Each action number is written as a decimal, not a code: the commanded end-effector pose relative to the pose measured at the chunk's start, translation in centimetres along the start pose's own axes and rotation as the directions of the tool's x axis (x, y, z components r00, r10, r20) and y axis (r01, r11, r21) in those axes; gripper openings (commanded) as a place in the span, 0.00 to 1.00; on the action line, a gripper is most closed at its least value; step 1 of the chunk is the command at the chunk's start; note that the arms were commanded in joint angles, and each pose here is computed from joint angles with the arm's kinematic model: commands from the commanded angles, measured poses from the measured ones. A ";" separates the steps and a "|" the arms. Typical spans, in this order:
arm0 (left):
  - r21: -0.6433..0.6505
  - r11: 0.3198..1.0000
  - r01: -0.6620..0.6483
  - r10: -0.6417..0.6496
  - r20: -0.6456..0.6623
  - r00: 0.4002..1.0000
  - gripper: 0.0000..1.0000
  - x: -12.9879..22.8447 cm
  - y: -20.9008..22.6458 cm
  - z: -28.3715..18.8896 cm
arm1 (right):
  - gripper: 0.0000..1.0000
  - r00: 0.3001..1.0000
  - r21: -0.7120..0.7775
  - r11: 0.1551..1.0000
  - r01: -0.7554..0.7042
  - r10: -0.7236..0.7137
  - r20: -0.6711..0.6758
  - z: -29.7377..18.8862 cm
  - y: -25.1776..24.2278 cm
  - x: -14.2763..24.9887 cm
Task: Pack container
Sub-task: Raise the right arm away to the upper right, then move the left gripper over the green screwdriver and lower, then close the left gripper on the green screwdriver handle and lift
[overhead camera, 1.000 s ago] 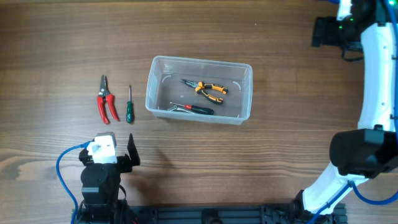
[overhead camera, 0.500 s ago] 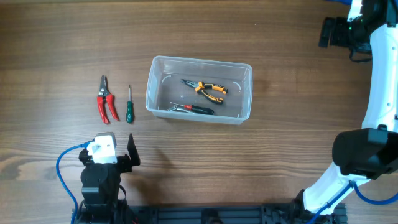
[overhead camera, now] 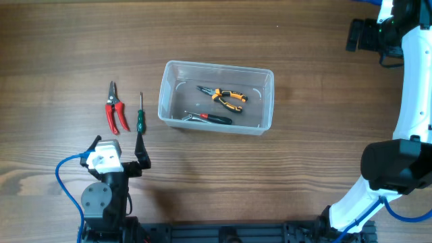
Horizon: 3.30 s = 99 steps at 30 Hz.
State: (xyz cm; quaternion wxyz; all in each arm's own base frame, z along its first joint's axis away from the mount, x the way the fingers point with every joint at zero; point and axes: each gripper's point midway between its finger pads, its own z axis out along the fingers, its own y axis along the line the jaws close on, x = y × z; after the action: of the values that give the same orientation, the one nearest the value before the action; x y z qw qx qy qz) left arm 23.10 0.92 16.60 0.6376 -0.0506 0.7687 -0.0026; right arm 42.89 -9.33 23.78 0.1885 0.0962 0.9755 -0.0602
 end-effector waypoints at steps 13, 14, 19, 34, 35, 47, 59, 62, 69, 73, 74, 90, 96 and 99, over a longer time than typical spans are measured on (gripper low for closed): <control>0.082 0.995 -0.050 0.088 -0.572 0.815 1.00 -5.2 -2.7 8.1 | 1.00 1.000 0.009 1.000 0.001 -0.001 0.001 0.0 -0.1 0.0; 0.092 0.995 -0.039 0.089 -0.625 0.775 1.00 -5.2 -3.0 8.6 | 1.00 1.000 0.009 1.000 0.001 -0.001 0.000 0.0 -0.1 0.0; 0.133 0.991 0.027 0.087 -0.770 0.632 1.00 -4.9 -4.6 11.9 | 1.00 1.000 0.009 1.000 0.001 -0.001 0.001 0.0 -0.1 0.0; 0.172 0.984 -0.042 0.161 -0.767 0.621 0.49 -4.1 -4.2 13.0 | 1.00 1.000 0.009 1.000 0.001 -0.001 0.001 0.0 -0.1 0.0; 0.170 0.984 -0.045 0.161 -0.764 0.625 0.44 -4.1 -4.1 13.2 | 1.00 1.000 0.009 1.000 0.001 -0.001 0.001 0.0 -0.1 0.0; 0.132 0.991 -0.026 0.130 -0.889 0.439 0.37 3.6 -3.4 15.5 | 1.00 1.000 0.009 1.000 0.001 -0.001 0.001 0.0 -0.1 0.0; 0.057 0.998 0.005 0.054 -0.960 0.275 0.35 8.7 -2.7 15.0 | 1.00 1.000 0.009 1.000 0.001 -0.001 0.001 0.0 -0.1 0.0; 0.012 1.000 0.011 0.008 -0.963 0.268 0.35 8.9 -1.8 14.8 | 1.00 1.000 0.009 1.000 0.001 -0.001 0.001 0.0 -0.1 0.0; -0.035 0.999 0.021 -0.039 -0.971 0.237 0.35 10.2 -0.1 14.0 | 1.00 1.000 0.009 1.000 0.001 -0.001 0.001 0.0 -0.1 0.0; -0.028 0.999 0.036 -0.035 -0.974 0.224 0.34 11.6 -0.3 13.4 | 1.00 1.000 0.009 1.000 0.001 -0.001 0.001 0.0 -0.1 0.0; -0.028 0.999 0.035 -0.036 -0.974 0.224 0.33 11.9 -0.3 13.4 | 1.00 1.000 0.009 1.000 0.001 -0.001 0.001 0.0 -0.1 0.0; -0.025 0.999 0.040 -0.033 -0.973 0.229 0.39 12.9 -0.3 13.3 | 1.00 1.000 0.009 1.000 0.001 -0.001 0.001 0.0 -0.1 0.0; -0.025 0.999 0.038 -0.032 -0.981 0.194 0.37 14.2 -0.3 13.2 | 1.00 1.000 0.009 1.000 0.001 -0.001 0.001 0.0 -0.1 0.0; -0.025 0.999 0.038 -0.032 -0.981 0.194 0.36 14.4 -0.3 13.3 | 1.00 1.000 0.009 1.000 0.001 -0.001 0.001 0.0 -0.1 0.0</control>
State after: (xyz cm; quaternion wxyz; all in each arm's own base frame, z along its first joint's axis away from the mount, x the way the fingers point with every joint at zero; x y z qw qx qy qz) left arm 33.91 0.69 0.85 0.0162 -0.0522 0.9977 -0.0402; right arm 42.85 -9.32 23.69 0.1868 0.0961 0.9758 -0.0600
